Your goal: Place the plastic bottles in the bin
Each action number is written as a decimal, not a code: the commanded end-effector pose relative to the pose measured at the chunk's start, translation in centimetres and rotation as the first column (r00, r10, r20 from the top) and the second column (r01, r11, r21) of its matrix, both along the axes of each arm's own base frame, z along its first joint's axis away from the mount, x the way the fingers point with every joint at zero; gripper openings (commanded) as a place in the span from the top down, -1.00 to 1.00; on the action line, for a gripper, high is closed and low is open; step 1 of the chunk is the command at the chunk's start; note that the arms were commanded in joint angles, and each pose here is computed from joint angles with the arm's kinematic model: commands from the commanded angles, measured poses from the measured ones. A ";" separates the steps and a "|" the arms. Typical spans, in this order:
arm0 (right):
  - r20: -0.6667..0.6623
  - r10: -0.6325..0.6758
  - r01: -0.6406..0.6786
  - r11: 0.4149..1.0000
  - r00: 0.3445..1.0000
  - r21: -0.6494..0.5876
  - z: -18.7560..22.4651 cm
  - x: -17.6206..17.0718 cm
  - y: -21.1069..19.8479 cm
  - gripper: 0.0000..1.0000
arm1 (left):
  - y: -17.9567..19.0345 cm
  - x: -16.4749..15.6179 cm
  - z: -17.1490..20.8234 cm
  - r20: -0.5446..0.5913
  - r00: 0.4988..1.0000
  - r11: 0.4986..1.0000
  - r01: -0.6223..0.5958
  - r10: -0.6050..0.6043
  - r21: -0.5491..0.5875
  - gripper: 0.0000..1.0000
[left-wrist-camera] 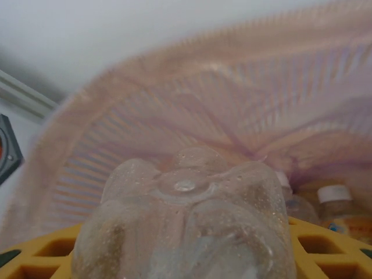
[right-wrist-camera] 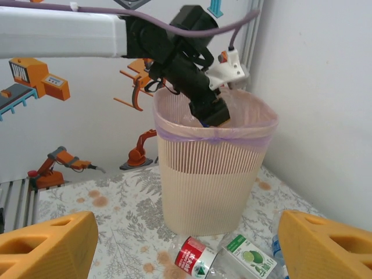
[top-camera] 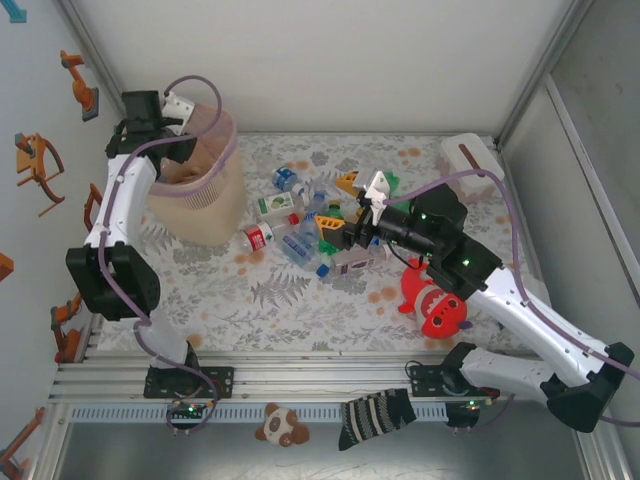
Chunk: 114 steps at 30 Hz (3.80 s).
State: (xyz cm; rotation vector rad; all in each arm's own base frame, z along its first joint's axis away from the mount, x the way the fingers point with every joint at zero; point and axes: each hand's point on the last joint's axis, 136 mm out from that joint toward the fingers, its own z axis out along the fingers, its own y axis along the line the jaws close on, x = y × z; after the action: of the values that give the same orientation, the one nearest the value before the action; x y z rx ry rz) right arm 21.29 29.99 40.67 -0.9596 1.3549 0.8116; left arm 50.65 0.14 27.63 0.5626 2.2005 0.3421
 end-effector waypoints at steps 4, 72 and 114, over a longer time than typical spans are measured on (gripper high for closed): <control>0.039 0.015 -0.016 1.000 0.999 0.012 1.3 -0.4 -0.1 -0.60 | 1.4 -0.4 -5.0 -0.132 0.991 0.998 -0.007 0.014 0.058 0.01; -0.392 -0.541 0.434 0.837 0.744 -0.333 -10.0 7.9 -5.0 -0.44 | -7.2 -8.9 9.4 0.138 0.980 0.783 0.196 -0.142 -0.591 -0.63; -0.650 -0.335 0.564 0.325 -0.682 -0.759 -35.8 7.1 -4.9 -0.46 | -9.4 -11.8 8.0 0.185 0.959 0.639 0.280 -0.213 -0.716 -0.62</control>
State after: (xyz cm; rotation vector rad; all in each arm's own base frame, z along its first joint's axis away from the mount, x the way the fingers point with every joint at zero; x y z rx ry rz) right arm 28.55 25.18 5.43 1.3681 2.6663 0.4164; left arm 39.60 -9.12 34.60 0.3535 1.9547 -0.6363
